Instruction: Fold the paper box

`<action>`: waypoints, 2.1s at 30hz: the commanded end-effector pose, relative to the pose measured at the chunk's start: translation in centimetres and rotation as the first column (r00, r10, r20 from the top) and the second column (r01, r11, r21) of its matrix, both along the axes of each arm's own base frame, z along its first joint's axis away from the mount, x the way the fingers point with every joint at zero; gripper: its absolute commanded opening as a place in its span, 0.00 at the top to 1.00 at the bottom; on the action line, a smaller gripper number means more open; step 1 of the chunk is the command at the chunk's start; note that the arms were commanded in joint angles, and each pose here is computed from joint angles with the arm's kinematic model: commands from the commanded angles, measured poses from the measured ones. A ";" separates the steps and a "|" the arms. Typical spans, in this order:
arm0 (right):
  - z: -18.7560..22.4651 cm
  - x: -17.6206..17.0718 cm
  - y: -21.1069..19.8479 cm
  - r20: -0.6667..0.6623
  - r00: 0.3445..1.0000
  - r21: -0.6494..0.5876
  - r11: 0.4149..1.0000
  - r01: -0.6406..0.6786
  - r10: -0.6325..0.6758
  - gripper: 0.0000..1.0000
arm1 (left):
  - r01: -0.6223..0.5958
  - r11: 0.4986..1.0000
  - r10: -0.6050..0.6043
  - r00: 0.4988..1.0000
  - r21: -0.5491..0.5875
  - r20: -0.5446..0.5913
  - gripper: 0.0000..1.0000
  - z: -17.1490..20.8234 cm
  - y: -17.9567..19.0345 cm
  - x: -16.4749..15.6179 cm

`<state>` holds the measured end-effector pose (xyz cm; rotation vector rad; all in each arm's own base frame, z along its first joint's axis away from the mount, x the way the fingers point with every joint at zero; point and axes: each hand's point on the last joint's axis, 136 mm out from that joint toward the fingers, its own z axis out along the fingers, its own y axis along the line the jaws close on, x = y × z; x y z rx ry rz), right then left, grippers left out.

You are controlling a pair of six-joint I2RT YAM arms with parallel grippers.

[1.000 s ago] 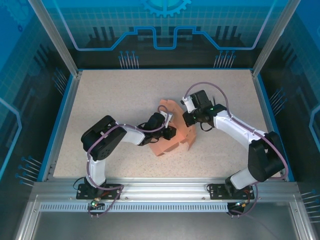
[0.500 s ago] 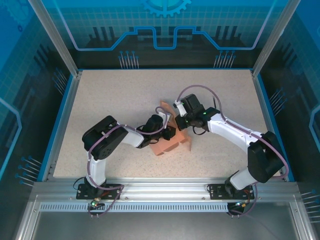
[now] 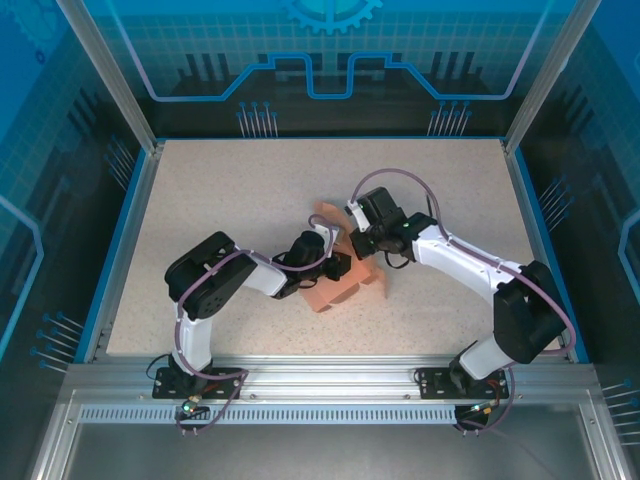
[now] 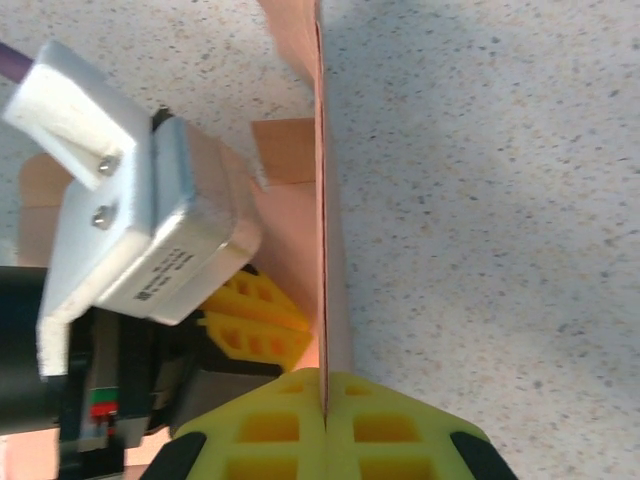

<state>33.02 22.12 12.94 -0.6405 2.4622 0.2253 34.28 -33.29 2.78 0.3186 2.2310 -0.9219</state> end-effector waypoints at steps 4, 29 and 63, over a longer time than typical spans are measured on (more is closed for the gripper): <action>-0.4 1.6 -2.3 0.056 0.998 -0.185 0.983 -0.011 0.021 1.00 | -0.008 1.000 0.010 0.998 0.029 -0.064 0.78 -1.3 0.9 -0.8; -0.8 4.0 -4.4 0.302 0.941 -0.629 0.774 0.076 0.153 1.00 | -0.133 0.989 0.132 0.991 0.065 0.023 0.59 4.5 6.6 -0.1; 2.3 2.3 -3.2 0.059 0.963 -0.153 0.956 -0.252 0.263 1.00 | 0.099 0.921 -0.115 0.993 0.376 0.020 0.47 5.0 8.2 3.0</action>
